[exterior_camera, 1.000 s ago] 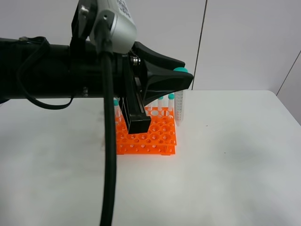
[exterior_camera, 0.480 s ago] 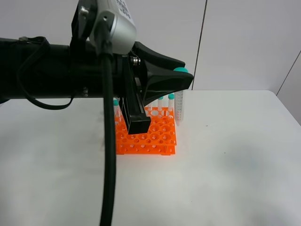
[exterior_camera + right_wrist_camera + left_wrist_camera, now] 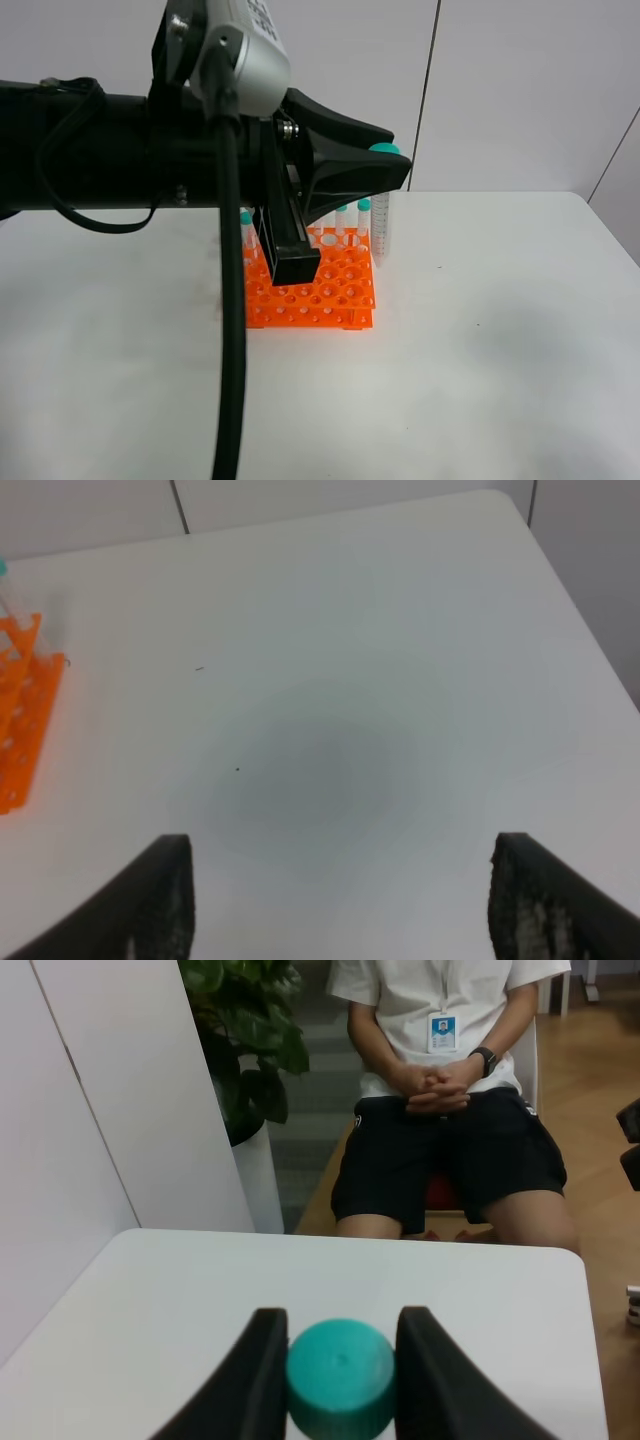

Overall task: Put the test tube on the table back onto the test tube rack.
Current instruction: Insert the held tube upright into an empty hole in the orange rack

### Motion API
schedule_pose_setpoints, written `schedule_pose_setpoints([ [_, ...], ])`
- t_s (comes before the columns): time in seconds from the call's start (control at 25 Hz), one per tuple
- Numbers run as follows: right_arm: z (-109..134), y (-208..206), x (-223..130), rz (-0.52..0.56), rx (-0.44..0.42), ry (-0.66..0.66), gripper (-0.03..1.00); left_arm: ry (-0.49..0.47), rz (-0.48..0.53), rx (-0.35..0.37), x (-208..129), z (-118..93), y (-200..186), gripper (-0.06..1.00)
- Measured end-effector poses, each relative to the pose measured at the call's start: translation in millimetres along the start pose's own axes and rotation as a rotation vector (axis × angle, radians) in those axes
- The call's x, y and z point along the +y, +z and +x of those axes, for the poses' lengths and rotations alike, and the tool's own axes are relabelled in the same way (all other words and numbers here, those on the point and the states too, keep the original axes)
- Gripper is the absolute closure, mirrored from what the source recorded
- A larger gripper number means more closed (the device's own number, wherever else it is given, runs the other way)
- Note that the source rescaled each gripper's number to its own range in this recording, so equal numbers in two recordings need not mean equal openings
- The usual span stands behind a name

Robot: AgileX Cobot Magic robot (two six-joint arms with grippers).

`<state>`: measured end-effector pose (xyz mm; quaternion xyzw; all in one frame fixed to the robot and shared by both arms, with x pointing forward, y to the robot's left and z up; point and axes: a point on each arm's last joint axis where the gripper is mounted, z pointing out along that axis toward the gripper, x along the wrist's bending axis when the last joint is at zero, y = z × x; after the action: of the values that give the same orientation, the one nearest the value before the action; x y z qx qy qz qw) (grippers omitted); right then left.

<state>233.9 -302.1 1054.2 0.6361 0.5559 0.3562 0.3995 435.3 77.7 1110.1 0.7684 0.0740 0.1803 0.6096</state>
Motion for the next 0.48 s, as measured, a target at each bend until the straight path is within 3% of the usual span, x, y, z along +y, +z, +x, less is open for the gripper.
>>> schedule_pose_setpoints([
  [0.48, 0.0, 0.0, 0.1, -0.001, 0.000, 0.000, 0.17, 0.003, 0.000, 0.000, 0.0, 0.0, 0.0, 0.94],
])
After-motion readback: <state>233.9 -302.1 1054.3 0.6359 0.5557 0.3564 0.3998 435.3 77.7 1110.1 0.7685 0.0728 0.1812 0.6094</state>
